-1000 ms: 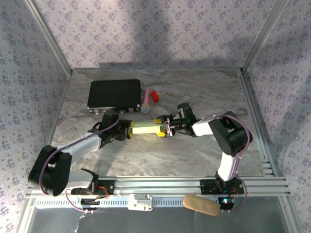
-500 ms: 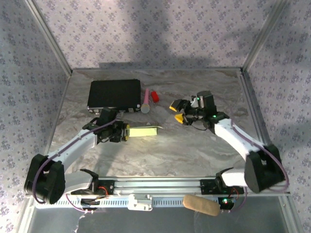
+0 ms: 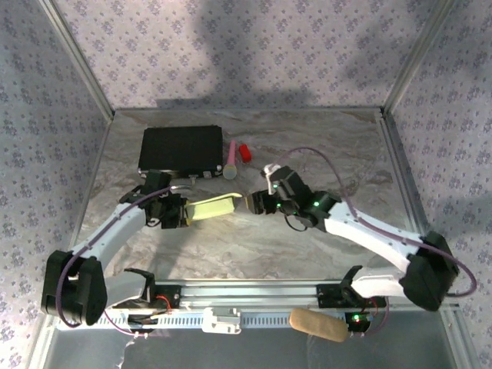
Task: Fold the paper box
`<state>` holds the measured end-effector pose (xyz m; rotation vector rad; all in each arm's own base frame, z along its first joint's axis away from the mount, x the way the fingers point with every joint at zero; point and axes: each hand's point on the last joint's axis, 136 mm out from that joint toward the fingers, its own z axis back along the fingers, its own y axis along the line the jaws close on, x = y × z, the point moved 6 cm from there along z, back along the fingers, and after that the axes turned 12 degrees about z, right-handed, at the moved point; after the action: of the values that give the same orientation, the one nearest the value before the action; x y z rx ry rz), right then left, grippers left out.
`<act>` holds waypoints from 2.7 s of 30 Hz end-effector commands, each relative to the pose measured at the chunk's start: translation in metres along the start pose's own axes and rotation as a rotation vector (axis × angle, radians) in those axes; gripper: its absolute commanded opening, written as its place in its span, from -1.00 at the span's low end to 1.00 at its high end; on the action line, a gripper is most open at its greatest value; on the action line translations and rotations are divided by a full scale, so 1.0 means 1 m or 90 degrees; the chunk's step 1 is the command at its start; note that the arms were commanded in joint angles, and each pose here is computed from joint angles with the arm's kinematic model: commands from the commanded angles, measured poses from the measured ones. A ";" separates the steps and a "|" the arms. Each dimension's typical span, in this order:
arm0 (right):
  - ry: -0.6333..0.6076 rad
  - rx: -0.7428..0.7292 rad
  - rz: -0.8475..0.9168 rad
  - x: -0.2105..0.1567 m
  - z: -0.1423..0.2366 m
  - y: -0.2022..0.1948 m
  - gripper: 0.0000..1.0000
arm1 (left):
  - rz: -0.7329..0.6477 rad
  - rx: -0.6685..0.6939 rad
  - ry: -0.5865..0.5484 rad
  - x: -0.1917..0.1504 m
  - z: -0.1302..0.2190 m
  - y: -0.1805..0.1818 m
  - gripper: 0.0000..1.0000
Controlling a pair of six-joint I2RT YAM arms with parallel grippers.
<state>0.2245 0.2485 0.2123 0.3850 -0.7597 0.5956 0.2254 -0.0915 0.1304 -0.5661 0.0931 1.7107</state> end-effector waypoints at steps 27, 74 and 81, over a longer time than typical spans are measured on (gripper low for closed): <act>0.091 -0.005 0.116 0.054 -0.093 0.035 0.21 | -0.026 0.074 -0.020 0.024 -0.003 -0.032 0.09; 0.068 -0.046 0.122 0.038 -0.102 0.034 -0.22 | -1.362 -0.053 -0.222 -0.074 0.097 -0.038 0.49; 0.069 -0.036 0.123 0.039 -0.101 0.033 -0.25 | -1.550 -0.086 -0.231 -0.084 0.086 -0.043 0.69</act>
<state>0.2810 0.3462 0.1769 0.2291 -0.7277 0.7534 0.2485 -0.1198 0.2390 -0.1079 -0.6210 -0.3962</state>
